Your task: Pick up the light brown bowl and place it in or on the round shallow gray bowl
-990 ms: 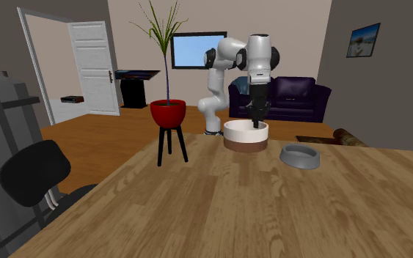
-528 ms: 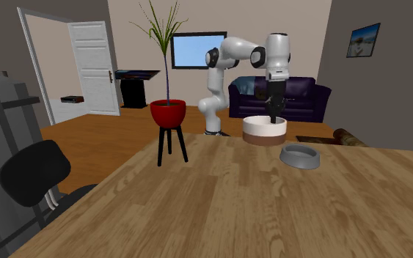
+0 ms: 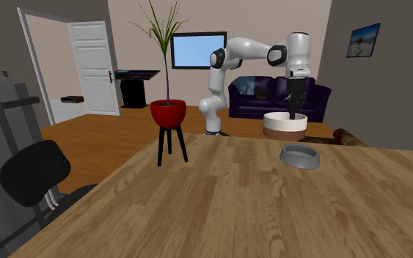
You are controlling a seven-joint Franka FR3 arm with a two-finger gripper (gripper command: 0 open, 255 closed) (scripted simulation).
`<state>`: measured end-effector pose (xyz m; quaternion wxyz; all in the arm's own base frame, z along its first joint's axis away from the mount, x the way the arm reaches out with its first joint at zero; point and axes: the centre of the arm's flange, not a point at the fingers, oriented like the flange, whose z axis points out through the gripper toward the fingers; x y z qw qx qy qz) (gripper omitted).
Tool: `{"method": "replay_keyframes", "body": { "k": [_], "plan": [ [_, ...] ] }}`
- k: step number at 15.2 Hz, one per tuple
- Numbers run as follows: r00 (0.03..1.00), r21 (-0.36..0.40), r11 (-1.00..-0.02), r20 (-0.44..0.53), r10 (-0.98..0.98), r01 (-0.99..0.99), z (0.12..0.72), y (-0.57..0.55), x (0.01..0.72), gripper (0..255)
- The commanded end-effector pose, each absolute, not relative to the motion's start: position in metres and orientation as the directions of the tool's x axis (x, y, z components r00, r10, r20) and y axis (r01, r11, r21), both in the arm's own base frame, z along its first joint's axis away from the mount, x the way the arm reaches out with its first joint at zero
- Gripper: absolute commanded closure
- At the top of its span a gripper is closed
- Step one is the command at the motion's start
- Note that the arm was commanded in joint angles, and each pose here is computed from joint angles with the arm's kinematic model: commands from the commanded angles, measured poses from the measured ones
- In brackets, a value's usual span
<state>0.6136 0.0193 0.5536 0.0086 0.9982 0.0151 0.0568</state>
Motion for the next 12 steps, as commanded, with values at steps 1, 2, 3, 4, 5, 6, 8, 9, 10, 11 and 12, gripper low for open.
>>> {"method": "replay_keyframes", "body": {
  "k": [1, 2, 3, 4, 5, 6, 8, 9, 10, 11, 12],
  "plan": [
    [0.993, 0.019, -0.999, 0.114, 0.030, 0.028, 0.555, 0.047, 0.620, 255],
    [0.993, 0.019, -0.999, 0.114, 0.030, 0.028, 0.556, 0.060, 0.622, 255],
    [0.993, 0.019, -0.999, 0.114, 0.030, 0.028, 0.557, 0.073, 0.625, 255],
    [0.993, 0.019, -0.999, 0.114, 0.030, 0.028, 0.558, 0.086, 0.627, 255],
    [0.993, 0.019, -0.999, 0.114, 0.030, 0.028, 0.559, 0.099, 0.629, 255],
    [0.993, 0.019, -0.999, 0.114, 0.030, 0.028, 0.560, 0.112, 0.632, 255],
    [0.993, 0.019, -0.999, 0.114, 0.030, 0.028, 0.562, 0.136, 0.637, 255],
    [0.993, 0.019, -0.999, 0.114, 0.030, 0.028, 0.557, 0.136, 0.637, 255],
    [0.993, 0.019, -0.999, 0.114, 0.030, 0.028, 0.552, 0.136, 0.636, 255],
    [0.993, 0.019, -0.999, 0.114, 0.030, 0.028, 0.546, 0.136, 0.636, 255],
    [0.993, 0.019, -0.999, 0.114, 0.030, 0.028, 0.541, 0.136, 0.637, 255]
  ]
}}
